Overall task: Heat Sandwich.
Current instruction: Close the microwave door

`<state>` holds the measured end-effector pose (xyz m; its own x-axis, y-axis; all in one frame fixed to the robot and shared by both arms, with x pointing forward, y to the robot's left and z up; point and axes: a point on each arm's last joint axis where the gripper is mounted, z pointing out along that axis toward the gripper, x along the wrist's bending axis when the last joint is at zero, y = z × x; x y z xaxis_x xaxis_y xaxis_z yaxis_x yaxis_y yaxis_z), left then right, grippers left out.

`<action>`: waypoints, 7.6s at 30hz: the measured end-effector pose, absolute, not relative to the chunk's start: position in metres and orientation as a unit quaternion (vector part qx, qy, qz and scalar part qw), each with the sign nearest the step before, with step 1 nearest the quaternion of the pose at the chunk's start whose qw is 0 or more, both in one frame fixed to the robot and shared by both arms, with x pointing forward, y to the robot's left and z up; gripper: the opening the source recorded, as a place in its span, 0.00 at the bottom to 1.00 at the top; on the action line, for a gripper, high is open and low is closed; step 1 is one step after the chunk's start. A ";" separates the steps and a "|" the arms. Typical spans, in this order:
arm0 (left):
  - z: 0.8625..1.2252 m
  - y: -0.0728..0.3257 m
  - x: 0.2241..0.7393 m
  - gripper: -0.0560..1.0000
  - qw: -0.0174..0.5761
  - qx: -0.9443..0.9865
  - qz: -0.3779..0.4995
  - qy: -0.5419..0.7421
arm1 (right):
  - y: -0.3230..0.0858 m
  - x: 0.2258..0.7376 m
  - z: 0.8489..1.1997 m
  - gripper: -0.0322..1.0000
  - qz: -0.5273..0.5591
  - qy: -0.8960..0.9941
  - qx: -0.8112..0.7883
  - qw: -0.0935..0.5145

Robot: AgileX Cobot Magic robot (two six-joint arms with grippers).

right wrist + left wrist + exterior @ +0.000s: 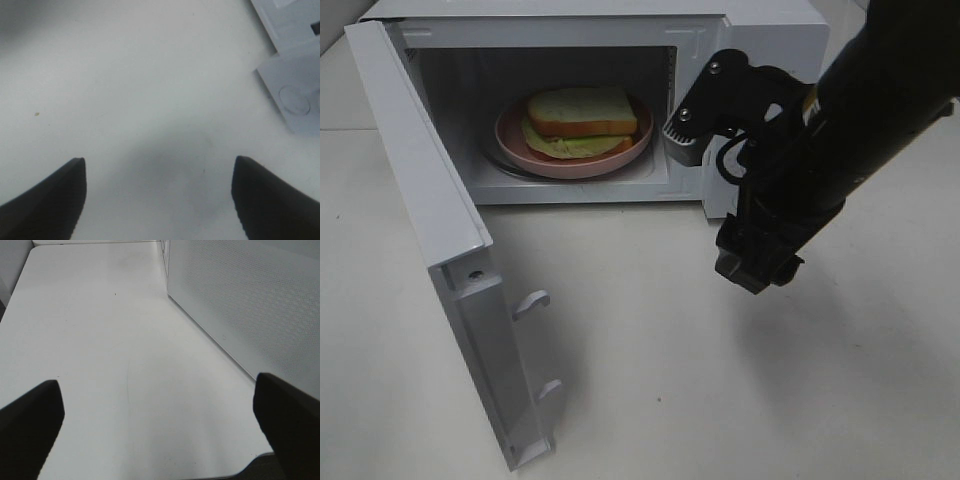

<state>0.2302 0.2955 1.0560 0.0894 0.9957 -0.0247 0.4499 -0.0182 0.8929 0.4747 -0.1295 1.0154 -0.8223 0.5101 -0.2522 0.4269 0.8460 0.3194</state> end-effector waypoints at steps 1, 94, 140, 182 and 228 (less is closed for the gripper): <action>1.056 0.295 0.230 0.98 0.394 0.624 0.346 0.579 | -0.136 0.467 1.018 0.78 0.127 0.939 0.277 0.161; 1.056 0.295 0.230 0.98 0.394 0.624 0.346 0.579 | -0.309 0.232 1.048 0.76 0.322 0.595 0.626 0.389; 1.056 0.295 0.230 0.98 0.394 0.624 0.346 0.579 | -0.309 0.232 1.048 0.76 0.322 0.595 0.626 0.389; 1.047 0.296 0.350 0.05 0.385 0.611 0.349 0.597 | -0.309 0.232 1.048 0.76 0.322 0.595 0.625 0.389; 0.968 0.261 0.459 0.05 0.516 0.659 0.349 0.421 | -0.309 0.232 1.048 0.76 0.322 0.595 0.625 0.389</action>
<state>0.4586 0.2614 0.9676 0.4024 0.9151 0.0254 0.1948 -0.1127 0.9743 0.2318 -0.3093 1.0481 0.0846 0.9946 -0.0594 0.4929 0.0100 0.8700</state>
